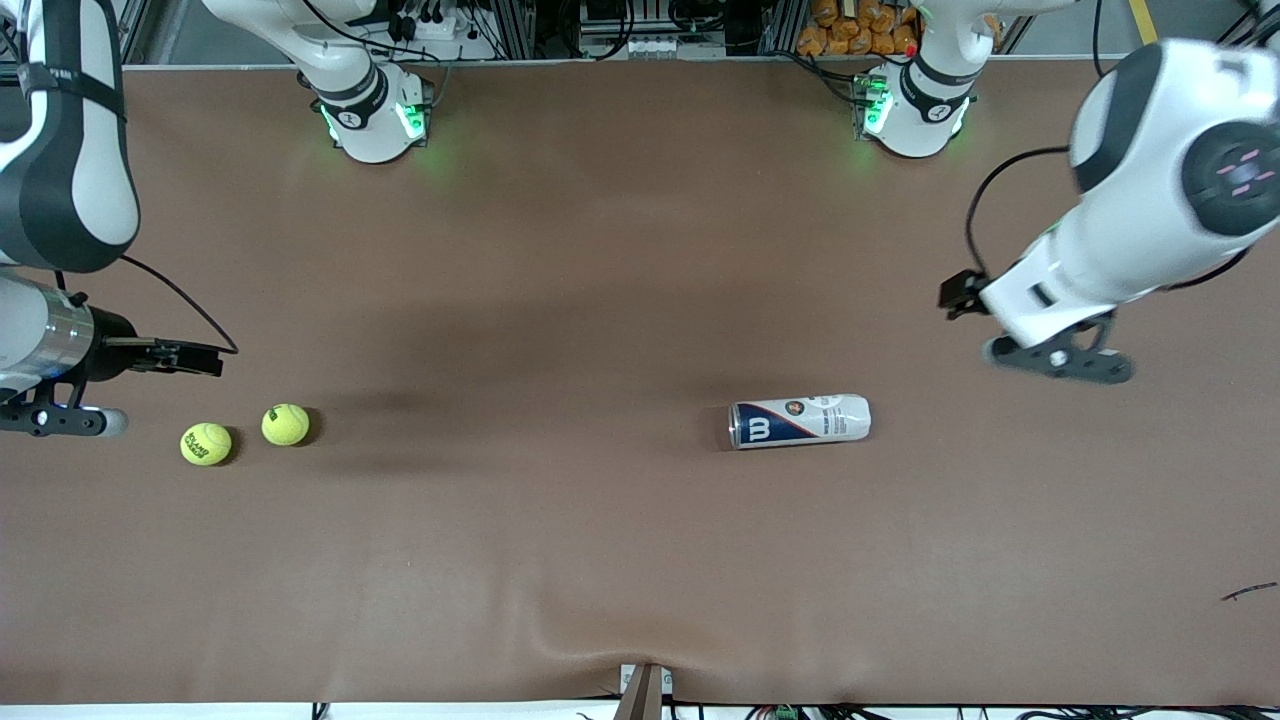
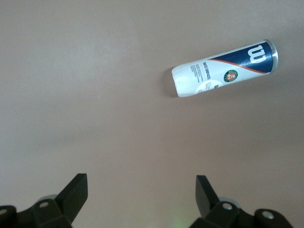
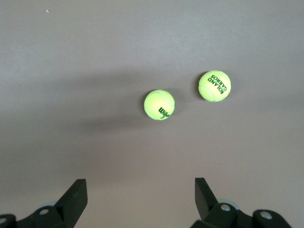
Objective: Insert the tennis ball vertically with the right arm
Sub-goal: 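Reach the right gripper to the Wilson ball while the left gripper reaches the can, then close the right gripper on the ball while the left gripper grasps the can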
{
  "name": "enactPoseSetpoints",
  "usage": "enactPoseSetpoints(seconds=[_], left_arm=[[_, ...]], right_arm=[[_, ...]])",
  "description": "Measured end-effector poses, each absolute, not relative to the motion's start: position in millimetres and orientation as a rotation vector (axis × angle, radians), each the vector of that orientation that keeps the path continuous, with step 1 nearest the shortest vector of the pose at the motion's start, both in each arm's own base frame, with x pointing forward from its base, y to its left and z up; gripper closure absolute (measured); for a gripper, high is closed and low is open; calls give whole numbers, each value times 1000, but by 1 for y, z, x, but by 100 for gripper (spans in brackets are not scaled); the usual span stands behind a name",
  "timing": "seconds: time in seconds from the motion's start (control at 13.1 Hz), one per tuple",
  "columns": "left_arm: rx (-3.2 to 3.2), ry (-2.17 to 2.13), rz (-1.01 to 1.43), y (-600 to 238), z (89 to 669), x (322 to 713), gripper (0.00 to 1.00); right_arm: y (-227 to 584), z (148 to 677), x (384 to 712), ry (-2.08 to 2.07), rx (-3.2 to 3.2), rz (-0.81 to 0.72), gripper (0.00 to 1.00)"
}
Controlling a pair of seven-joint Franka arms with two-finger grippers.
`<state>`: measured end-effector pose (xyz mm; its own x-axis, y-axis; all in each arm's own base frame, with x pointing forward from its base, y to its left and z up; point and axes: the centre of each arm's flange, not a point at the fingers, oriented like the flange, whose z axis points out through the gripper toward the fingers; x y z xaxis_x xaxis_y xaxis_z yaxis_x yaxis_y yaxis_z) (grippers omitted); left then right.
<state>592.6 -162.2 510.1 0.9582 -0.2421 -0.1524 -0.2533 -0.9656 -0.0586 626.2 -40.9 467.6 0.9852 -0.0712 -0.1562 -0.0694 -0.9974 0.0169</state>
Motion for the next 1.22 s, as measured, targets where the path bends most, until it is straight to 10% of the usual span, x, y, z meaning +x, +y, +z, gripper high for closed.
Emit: enactPoseSetpoints(seconds=[1.22], left_arm=[[-2217, 1599, 374, -358, 276, 577, 0]], right_arm=[[-64, 281, 624, -66, 3111, -137, 0]])
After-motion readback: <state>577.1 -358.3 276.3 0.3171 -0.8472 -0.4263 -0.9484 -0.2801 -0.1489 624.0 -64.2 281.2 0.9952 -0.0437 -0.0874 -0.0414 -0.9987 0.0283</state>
